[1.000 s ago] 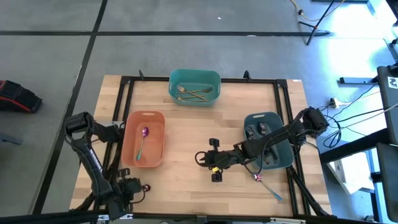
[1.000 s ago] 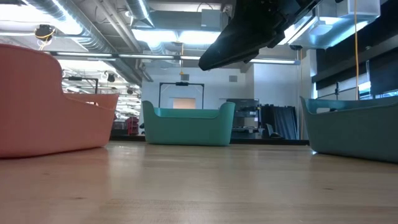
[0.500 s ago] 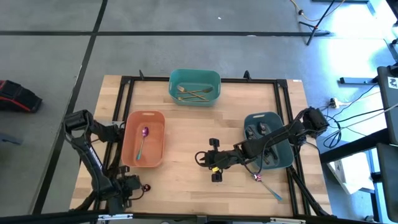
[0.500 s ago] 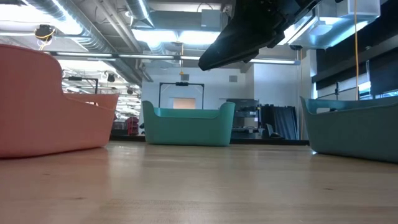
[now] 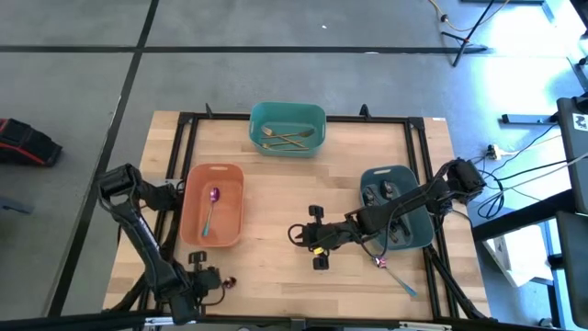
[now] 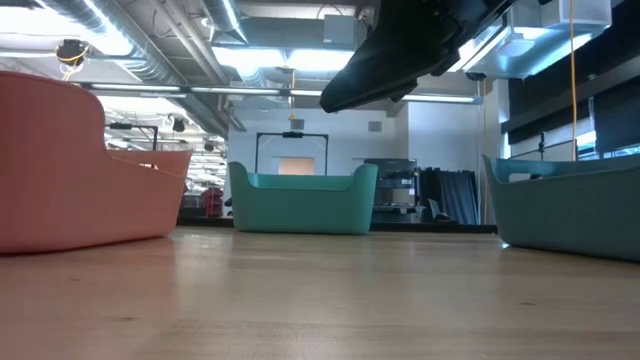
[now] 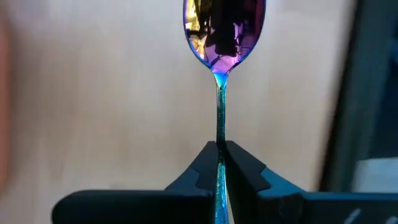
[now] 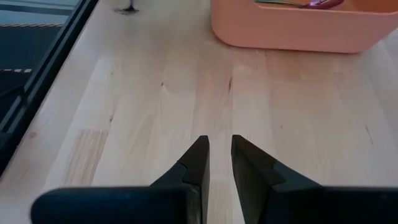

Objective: Sort silverware by color (type)
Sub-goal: Put the purple spoon into the orange bin

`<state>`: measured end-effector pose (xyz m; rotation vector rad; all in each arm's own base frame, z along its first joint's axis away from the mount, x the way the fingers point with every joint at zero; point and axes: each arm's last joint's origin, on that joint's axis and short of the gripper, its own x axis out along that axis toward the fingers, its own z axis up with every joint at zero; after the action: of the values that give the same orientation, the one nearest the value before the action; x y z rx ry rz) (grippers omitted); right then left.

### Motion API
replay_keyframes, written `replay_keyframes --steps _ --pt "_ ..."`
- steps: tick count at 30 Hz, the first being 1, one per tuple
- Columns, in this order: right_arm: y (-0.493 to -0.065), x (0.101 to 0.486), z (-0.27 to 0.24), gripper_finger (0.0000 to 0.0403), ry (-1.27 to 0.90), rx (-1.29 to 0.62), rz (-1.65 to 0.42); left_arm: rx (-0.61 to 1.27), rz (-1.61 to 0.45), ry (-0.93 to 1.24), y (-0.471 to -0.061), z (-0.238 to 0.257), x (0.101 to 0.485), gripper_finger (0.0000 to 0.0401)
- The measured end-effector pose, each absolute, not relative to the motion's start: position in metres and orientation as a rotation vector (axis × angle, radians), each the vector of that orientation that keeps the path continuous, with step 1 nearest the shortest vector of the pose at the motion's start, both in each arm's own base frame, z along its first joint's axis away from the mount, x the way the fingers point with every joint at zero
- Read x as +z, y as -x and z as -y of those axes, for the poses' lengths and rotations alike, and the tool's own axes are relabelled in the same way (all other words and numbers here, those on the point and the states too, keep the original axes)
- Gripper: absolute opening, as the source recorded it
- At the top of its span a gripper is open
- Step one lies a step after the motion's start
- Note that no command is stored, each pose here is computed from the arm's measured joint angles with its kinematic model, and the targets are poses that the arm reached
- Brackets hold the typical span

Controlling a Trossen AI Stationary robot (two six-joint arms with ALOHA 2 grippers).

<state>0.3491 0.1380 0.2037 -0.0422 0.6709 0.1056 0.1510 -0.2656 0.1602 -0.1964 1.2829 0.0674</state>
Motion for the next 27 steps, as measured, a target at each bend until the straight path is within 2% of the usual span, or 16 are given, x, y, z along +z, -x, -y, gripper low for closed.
replay_keyframes --steps 5,10,18,27 --pt "-0.348 0.204 -0.141 0.0060 0.037 0.130 -0.671 -0.014 -1.169 0.165 -0.173 0.275 0.197 0.0013" --pt "-0.349 0.206 -0.145 0.0060 0.027 0.149 -0.640 0.023 -1.040 0.175 -0.194 0.263 0.250 0.0013" --pt "-0.341 0.207 -0.165 0.0060 0.026 0.206 -0.629 0.244 -0.913 0.131 -0.208 0.207 0.318 0.0011" --pt "-0.323 0.207 -0.197 0.0060 0.046 0.268 -0.627 0.563 -0.834 0.065 -0.190 0.131 0.351 0.0010"
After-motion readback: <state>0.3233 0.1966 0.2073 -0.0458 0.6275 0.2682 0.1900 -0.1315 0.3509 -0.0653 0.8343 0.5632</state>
